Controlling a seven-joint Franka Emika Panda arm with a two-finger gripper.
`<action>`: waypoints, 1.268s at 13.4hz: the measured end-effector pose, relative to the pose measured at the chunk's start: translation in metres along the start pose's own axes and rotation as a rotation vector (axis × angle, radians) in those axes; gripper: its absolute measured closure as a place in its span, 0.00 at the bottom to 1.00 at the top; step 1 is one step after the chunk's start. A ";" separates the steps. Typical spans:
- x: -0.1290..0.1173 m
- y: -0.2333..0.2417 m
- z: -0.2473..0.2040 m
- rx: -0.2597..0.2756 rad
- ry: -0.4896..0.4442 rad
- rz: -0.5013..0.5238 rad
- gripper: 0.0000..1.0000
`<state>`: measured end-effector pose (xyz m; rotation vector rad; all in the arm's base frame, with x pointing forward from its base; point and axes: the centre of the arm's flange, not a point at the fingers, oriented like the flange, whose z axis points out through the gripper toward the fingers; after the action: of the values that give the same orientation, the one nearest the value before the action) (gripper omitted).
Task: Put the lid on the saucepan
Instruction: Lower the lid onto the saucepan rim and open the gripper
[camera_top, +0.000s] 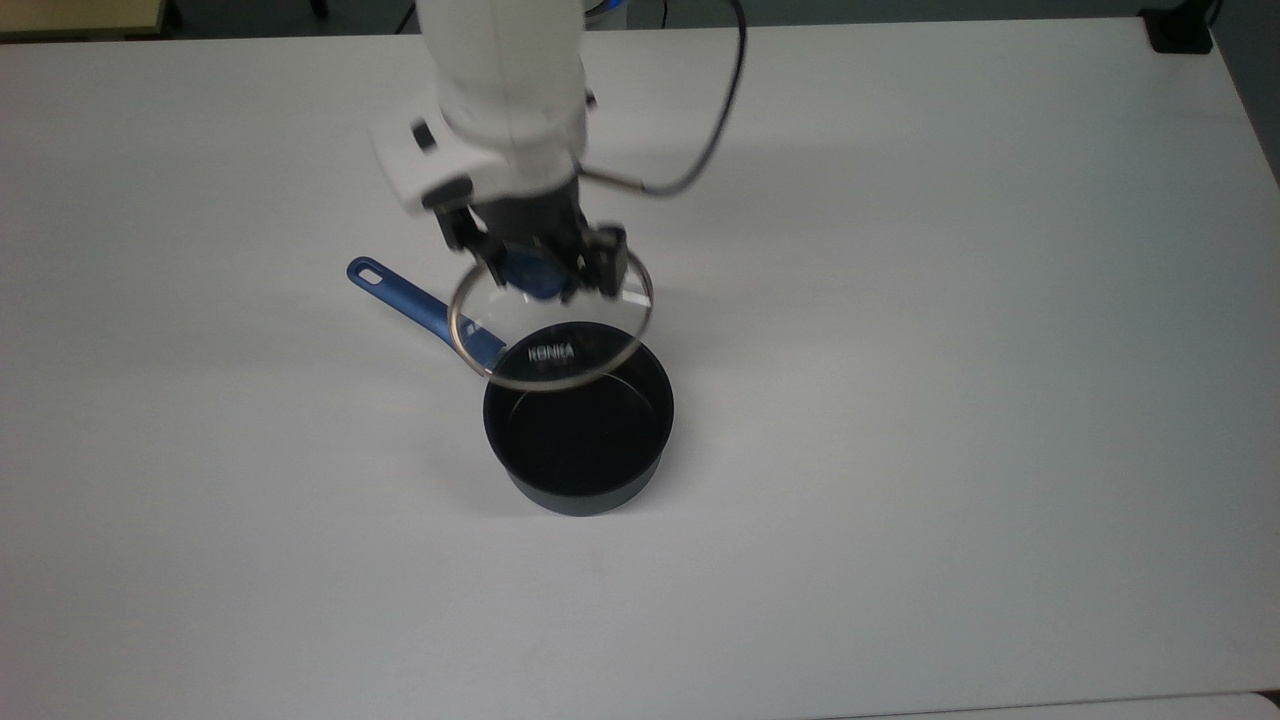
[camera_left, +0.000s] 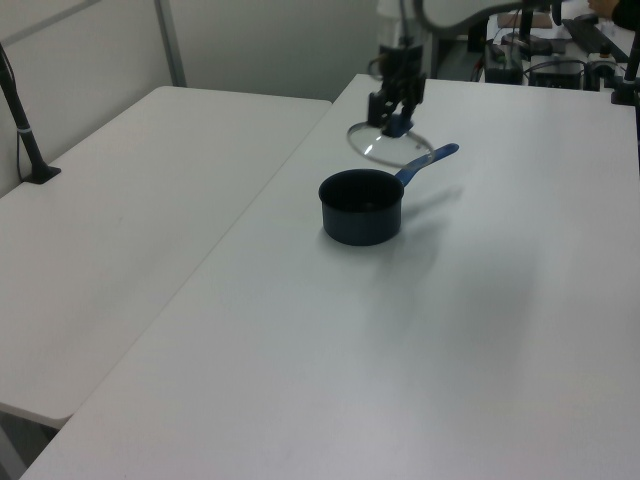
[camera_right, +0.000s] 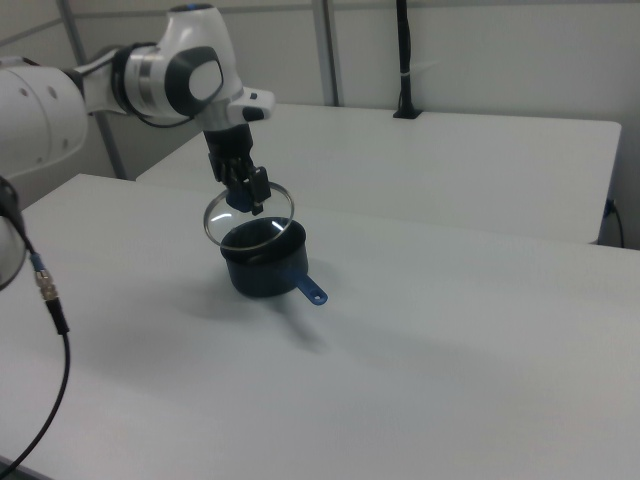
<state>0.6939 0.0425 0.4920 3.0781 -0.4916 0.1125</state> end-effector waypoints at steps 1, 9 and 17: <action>0.005 -0.009 0.011 -0.004 0.010 0.031 0.41; 0.019 -0.036 0.059 -0.031 0.072 0.119 0.41; 0.015 -0.050 0.082 -0.063 0.064 0.115 0.33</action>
<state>0.7298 0.0826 0.4111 2.9732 -0.6551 0.1936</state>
